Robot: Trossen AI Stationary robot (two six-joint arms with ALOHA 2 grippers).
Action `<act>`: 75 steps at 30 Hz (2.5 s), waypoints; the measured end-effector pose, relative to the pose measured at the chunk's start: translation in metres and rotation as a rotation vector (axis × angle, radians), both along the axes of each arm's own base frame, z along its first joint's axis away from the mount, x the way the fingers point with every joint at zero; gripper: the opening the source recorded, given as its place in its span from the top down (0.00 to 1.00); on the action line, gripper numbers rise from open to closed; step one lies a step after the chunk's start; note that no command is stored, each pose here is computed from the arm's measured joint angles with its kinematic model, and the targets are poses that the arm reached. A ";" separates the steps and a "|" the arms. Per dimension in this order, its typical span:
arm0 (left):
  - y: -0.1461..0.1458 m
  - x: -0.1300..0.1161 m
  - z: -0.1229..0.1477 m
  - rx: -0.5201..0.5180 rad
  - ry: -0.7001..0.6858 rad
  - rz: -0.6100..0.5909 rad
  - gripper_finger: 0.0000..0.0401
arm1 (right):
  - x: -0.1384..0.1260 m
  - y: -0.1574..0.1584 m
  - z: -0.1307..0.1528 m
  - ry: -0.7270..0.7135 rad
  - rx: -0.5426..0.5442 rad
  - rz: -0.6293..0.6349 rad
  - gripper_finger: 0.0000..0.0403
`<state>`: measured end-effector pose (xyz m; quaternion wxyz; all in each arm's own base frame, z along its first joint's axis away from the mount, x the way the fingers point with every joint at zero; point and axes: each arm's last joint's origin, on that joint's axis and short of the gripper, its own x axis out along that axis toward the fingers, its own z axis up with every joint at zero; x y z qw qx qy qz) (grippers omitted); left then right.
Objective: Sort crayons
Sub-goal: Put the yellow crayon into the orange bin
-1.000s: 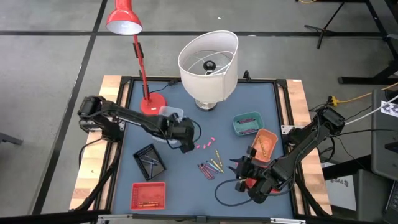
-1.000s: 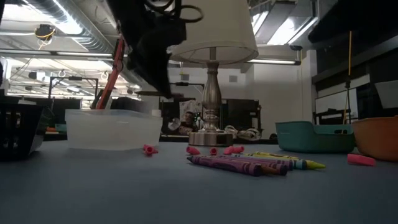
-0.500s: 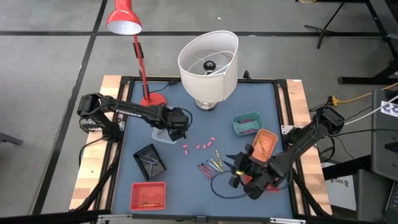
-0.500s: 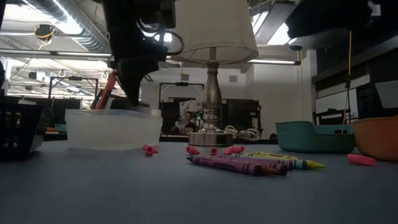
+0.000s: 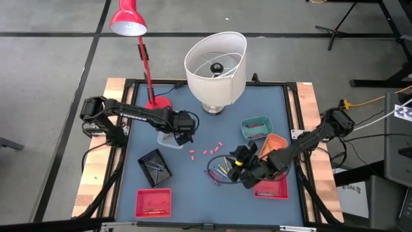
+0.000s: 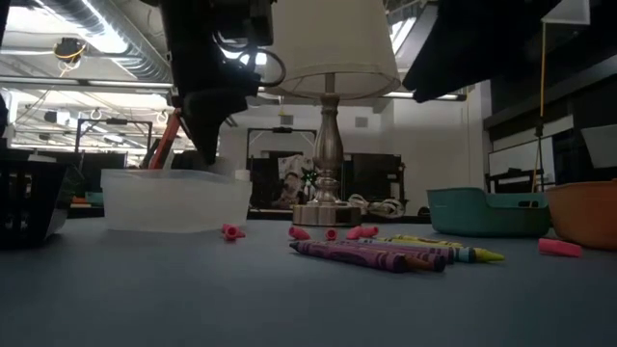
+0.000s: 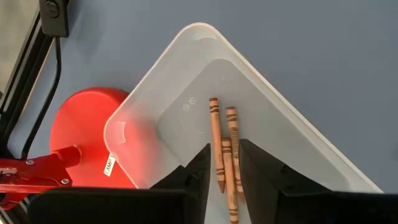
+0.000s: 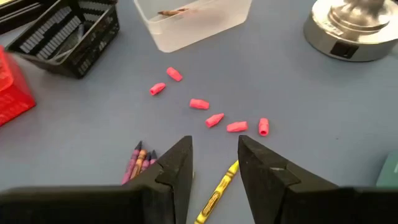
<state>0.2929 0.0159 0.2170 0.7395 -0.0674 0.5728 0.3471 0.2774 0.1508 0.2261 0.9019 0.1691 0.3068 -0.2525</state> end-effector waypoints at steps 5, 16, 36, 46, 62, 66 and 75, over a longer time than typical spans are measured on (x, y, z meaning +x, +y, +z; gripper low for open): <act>-0.007 0.000 0.001 0.001 -0.003 -0.032 0.83 | 0.005 -0.007 -0.003 0.005 -0.002 -0.028 0.69; -0.045 -0.012 0.024 -0.019 -0.128 -0.093 0.83 | 0.018 0.000 -0.051 0.113 -0.027 -0.080 0.69; -0.155 -0.032 0.038 -0.181 -0.417 -0.279 0.83 | 0.037 -0.010 -0.099 0.238 0.016 -0.105 0.69; -0.192 -0.039 0.044 -0.211 -0.568 -0.373 0.83 | 0.037 -0.009 -0.099 0.255 0.052 -0.088 0.69; -0.209 -0.039 0.035 -0.098 -0.629 -0.387 0.83 | 0.034 -0.006 -0.100 0.341 0.133 -0.031 0.69; -0.211 -0.036 0.029 -0.080 -0.623 -0.386 0.83 | 0.034 -0.006 -0.101 0.347 0.133 -0.031 0.69; -0.214 -0.028 0.013 -0.050 -0.586 -0.382 0.83 | 0.033 -0.007 -0.101 0.358 0.121 -0.034 0.79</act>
